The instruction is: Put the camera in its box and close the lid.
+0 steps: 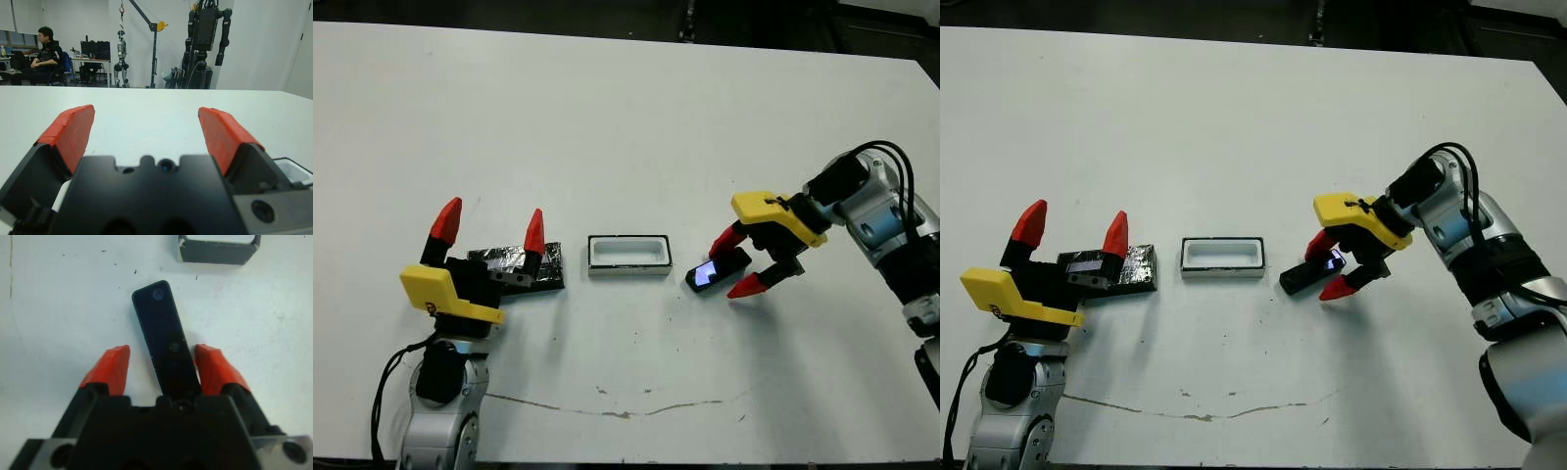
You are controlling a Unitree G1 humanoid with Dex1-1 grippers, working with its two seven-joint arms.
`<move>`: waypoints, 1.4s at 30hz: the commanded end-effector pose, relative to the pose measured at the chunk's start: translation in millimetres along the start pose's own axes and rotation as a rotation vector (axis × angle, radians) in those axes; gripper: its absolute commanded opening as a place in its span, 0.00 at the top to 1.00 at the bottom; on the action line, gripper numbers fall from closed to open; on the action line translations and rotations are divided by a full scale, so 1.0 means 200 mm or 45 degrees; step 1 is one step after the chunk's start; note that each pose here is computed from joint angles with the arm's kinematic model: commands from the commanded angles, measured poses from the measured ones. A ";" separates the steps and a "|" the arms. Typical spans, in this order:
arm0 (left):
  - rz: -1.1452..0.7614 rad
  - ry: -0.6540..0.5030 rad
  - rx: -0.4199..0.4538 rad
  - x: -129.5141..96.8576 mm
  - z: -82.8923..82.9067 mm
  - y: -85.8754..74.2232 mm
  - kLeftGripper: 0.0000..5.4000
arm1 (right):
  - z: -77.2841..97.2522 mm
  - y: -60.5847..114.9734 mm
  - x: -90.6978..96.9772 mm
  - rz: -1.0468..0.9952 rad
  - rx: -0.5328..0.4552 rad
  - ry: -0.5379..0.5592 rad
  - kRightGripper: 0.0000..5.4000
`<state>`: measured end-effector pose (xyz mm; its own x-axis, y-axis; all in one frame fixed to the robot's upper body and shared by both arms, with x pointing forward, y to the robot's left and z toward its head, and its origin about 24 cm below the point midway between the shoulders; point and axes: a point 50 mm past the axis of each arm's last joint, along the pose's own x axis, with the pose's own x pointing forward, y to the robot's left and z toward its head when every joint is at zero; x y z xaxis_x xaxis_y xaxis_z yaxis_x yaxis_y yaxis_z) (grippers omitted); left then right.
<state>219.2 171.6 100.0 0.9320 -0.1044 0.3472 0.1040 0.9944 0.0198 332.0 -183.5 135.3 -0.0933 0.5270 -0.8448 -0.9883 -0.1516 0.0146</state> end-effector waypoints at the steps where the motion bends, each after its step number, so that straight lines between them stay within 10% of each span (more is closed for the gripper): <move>1: 0.020 0.014 0.013 -0.01 -0.01 0.01 0.00 | -0.02 0.02 0.04 0.044 0.014 0.025 0.47; 9: 0.018 0.011 0.010 -0.01 0.00 0.01 0.00 | -0.02 0.04 0.04 0.044 -0.064 0.063 0.68; 20: 0.018 0.011 0.004 -0.01 0.00 0.01 0.00 | 0.00 0.06 -0.05 -0.020 -0.062 -0.002 0.69; 30: 0.023 0.018 0.013 -0.02 -0.01 0.01 0.00 | 0.05 0.03 -0.21 -0.151 0.141 -0.377 0.69; 42: 0.021 0.023 -0.005 -0.02 -0.01 0.00 0.00 | 0.16 -0.03 -0.12 -0.258 0.117 -0.719 0.69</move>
<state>218.2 171.5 101.7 0.9300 -0.0982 0.3542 0.0980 0.9950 0.0186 336.9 -170.6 176.8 0.0537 0.9008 -0.4309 -0.9983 0.0397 -0.0415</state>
